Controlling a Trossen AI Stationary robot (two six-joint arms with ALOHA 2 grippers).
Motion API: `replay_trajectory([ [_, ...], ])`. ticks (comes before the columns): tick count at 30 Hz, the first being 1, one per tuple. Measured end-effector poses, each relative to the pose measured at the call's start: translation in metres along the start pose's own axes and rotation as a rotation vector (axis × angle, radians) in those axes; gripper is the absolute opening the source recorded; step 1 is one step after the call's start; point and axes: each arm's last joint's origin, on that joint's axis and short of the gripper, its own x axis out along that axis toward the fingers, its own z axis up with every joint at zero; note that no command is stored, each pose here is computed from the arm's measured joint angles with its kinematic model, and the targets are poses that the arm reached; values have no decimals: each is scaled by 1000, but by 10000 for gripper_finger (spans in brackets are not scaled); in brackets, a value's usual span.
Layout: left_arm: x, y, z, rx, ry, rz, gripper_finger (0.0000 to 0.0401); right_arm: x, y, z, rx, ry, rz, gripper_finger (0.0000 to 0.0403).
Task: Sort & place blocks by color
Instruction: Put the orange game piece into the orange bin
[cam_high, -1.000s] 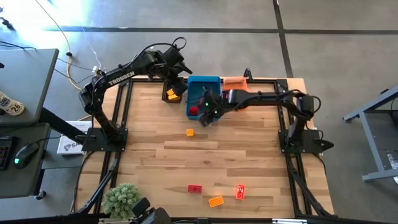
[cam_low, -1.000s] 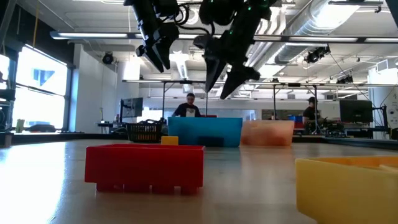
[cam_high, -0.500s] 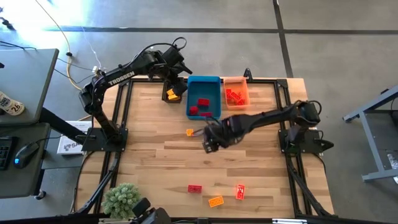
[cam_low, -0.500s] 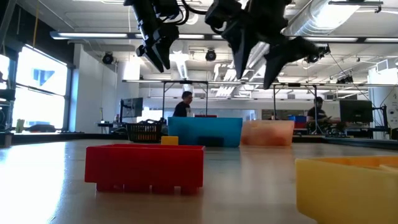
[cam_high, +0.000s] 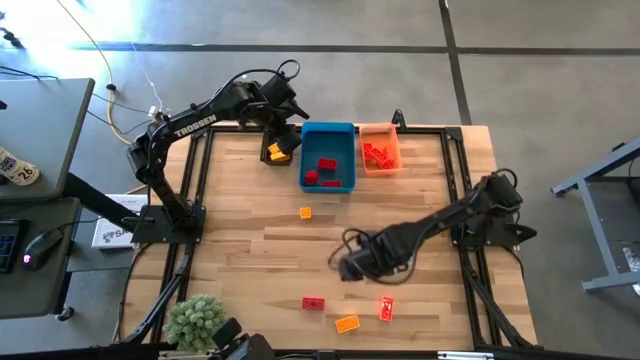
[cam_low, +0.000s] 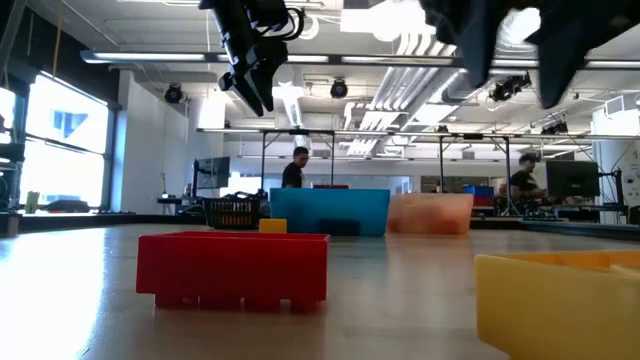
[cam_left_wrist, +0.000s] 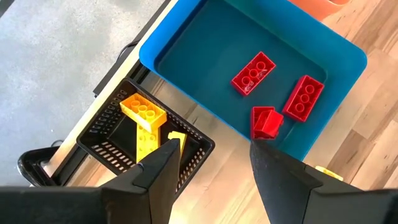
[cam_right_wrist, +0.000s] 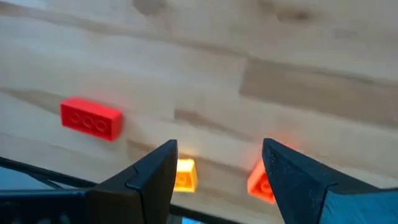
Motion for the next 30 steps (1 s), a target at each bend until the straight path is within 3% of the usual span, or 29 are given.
replay_trajectory([
  [17, 0, -10, 0, 15, 0, -13, 184, 9, -34, -83, 59, -117, -11, 222],
  [30, -2, -29, -2, 50, -1, -38, 184, 41, -44, -106, 140, -151, -85, 222],
])
